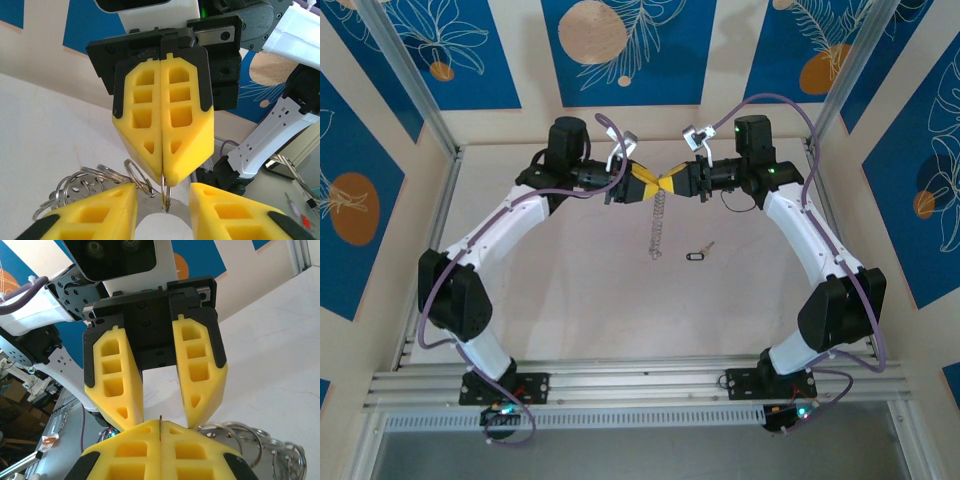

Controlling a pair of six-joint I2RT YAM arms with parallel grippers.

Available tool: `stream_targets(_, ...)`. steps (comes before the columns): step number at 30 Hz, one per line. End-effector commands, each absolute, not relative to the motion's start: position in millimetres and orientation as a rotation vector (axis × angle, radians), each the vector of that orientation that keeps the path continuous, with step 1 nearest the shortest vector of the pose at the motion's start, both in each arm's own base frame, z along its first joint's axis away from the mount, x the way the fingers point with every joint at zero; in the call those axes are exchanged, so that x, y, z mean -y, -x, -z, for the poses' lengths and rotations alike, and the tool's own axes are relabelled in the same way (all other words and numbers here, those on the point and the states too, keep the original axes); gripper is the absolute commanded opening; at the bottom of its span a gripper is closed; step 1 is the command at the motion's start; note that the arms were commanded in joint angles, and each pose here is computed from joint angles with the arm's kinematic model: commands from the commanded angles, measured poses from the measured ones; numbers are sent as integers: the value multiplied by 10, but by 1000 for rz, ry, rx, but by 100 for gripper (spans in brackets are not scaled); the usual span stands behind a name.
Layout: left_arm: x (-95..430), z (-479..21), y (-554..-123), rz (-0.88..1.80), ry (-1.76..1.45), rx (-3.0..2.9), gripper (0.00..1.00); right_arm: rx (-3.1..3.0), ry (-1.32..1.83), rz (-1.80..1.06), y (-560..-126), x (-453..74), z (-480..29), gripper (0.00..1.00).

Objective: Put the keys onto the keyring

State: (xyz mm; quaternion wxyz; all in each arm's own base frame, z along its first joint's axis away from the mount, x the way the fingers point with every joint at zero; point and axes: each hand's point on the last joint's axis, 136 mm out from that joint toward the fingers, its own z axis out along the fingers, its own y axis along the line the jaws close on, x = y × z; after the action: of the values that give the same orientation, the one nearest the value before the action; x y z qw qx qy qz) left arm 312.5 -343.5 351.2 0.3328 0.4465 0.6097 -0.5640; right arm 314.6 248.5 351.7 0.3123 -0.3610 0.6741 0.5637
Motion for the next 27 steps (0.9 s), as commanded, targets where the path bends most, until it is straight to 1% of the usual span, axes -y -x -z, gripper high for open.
stream_targets(1, 3489, -3645, -3029, 1505, -1226, -1519, 28, -1733, 980, -1520, -2997, -2464, -3646, 0)
stream_targets(2, 3495, -3641, -3027, 1509, -1229, -1519, 24, -1735, 978, -1522, -2997, -2465, -3642, 0)
stream_targets(5, 3518, -3629, -3005, 1520, -1239, -1514, 4, -1736, 976, -1523, -3000, -2465, -3636, 0)
stream_targets(6, 3520, -3618, -3000, 1524, -1240, -1517, 0, -1737, 973, -1519, -3006, -2461, -3634, 0)
stream_targets(15, 3520, -3592, -2947, 1506, -1242, -1500, 0, -1740, 940, -1504, -3086, -2454, -3670, 0)
stream_targets(16, 3519, -3590, -2958, 1496, -1233, -1498, 0, -1742, 925, -1500, -3112, -2439, -3683, 8)
stream_targets(18, 3516, -3601, -2993, 1471, -1203, -1492, 0, -1728, 871, -1479, -3181, -2350, -3761, 29)
stream_targets(20, 3512, -3641, -3030, 1453, -1167, -1478, 0, -1711, 805, -1447, -3226, -2228, -3844, 40)
stream_targets(23, 3506, -3720, -3052, 1447, -1121, -1444, 0, -1673, 709, -1405, -3235, -2036, -3963, 46)
stream_targets(27, 3486, -3830, -3051, 1463, -1068, -1375, 0, -1661, 572, -1337, -3234, -1901, -3994, 46)
